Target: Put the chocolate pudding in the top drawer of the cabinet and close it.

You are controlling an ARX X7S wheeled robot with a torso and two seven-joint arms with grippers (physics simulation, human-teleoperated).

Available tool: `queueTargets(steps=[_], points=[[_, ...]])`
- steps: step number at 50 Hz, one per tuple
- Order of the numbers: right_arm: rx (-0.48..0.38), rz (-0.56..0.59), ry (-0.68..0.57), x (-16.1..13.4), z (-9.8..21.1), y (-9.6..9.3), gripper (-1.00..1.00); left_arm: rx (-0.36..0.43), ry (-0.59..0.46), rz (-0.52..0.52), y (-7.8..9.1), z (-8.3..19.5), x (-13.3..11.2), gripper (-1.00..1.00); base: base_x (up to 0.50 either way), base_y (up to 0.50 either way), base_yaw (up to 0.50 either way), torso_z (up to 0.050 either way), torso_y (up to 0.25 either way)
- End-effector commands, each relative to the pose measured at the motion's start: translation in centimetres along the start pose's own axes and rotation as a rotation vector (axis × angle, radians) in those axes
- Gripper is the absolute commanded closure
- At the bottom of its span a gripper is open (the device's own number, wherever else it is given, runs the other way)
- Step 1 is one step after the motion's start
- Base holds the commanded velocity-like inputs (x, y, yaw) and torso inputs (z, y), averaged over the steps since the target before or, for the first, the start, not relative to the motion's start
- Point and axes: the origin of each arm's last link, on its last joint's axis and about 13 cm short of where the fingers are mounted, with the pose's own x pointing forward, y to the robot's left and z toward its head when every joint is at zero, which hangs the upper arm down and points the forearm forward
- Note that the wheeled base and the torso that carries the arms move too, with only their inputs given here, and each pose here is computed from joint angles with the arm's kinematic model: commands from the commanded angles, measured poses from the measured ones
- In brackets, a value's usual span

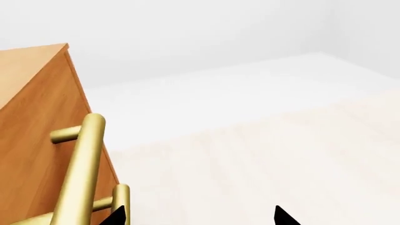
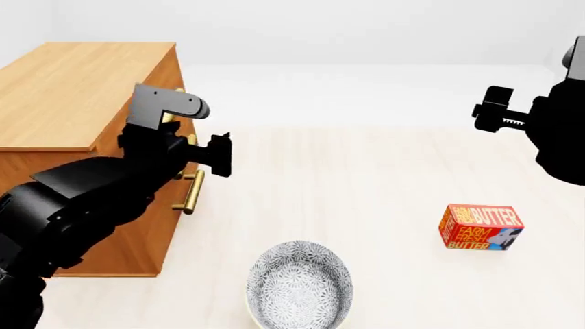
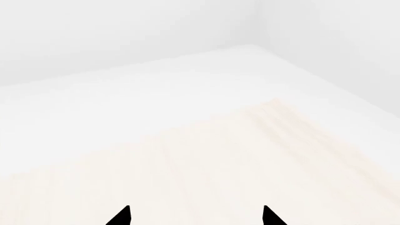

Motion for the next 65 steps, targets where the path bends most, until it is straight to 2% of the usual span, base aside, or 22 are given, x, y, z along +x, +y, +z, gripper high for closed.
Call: queueTargets(steps=[1,23,37,47,65], points=[[-0.021,0.046,0.0,-1.0,-1.6,-0.3,-1.0,0.056,-0.03,0.0,0.1,-0.2,-2.8,-1.0,0.0,0.0,0.0,0.0,0.0],[-0.094,0.216,-0.042,-5.7,-5.1,-0.4,-1.0,0.104,-0.134,-0.141,-2.7,-0.8,-10.3,-1.0,0.0,0.0,0.0,0.0,0.0],[-0.139,0.266,-0.089,-9.2,-7.4,-1.6,-1.0,0.119,-0.175,-0.173,-3.0,-1.8,-15.4,-1.0,0.0,0.0,0.0,0.0,0.0],[-0.152,0.318,-0.114,-11.6,-8.9,-2.0,-1.0,0.101,-0.205,-0.169,-3.1,-2.2,-17.3,-1.0,0.0,0.0,0.0,0.0,0.0],[-0.161,0.401,-0.127,-16.5,-13.1,-2.8,-1.0,-0.001,-0.281,-0.134,-3.1,-3.6,-19.7,-1.0,0.0,0.0,0.0,0.0,0.0]])
